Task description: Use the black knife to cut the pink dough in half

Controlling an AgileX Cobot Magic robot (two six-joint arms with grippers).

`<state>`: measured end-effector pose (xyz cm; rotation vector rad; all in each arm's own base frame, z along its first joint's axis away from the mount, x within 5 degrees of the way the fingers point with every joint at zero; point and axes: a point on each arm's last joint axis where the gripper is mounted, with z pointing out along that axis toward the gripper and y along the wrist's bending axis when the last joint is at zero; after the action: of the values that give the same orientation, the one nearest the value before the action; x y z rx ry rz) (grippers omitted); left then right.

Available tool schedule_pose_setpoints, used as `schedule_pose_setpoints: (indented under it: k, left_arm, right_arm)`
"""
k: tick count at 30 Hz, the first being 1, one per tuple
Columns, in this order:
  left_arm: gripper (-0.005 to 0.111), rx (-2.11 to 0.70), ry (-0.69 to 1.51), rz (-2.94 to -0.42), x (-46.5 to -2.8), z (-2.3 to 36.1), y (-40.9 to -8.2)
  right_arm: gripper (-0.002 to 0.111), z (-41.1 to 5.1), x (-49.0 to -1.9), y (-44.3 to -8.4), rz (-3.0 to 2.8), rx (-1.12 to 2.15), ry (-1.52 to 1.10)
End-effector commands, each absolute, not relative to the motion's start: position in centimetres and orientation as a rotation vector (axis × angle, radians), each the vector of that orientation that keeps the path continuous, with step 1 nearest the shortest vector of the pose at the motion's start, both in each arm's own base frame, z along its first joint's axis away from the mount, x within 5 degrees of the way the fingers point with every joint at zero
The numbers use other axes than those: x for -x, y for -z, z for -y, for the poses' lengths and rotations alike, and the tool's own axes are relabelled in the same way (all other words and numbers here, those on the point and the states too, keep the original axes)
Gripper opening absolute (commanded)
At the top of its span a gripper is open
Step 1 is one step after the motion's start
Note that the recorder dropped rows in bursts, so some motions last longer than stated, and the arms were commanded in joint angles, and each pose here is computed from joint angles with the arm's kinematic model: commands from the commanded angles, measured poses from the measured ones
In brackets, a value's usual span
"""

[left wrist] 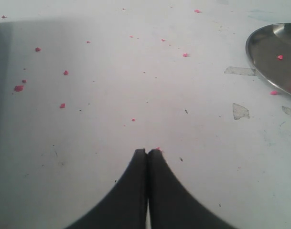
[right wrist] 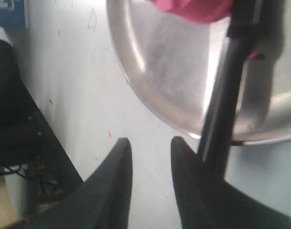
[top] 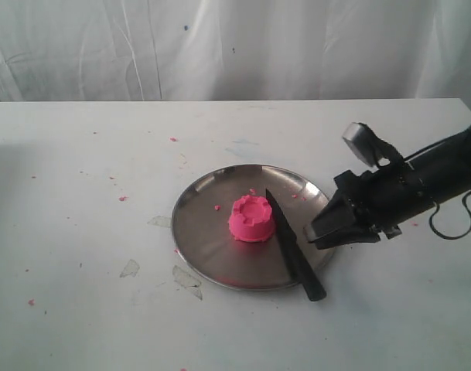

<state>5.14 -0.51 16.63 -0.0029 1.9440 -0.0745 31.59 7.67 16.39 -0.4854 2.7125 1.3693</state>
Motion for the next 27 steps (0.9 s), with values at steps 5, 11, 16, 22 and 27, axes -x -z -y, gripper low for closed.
schedule_pose_setpoints:
  k: [5,11,16,22,27]
  left_arm:
    - [0.0,0.005,0.082,-1.943,-5.1,0.5,-16.6]
    - [0.0,0.005,0.082,-1.943,-5.1,0.5,-16.6]
    - [0.0,0.005,0.082,-1.943,-5.1,0.5,-16.6]
    - [0.0,0.005,0.082,-1.943,-5.1,0.5,-16.6]
    - [0.0,0.005,0.082,-1.943,-5.1,0.5,-16.6]
  right_arm:
    - [0.026,-12.9,-28.7,-19.4,-2.822,0.856,-0.614]
    - [0.026,-15.2,-27.3,-19.4,-2.839,0.937,-0.194]
    - [0.026,-17.0,-26.2,-19.4,-2.777,1.008,0.09]
    - [0.026,-19.3,-25.7,-19.5,-2.59,1.047,0.342]
    - [0.028,-20.1,-26.1,-18.0,-2.575,1.037,0.338]
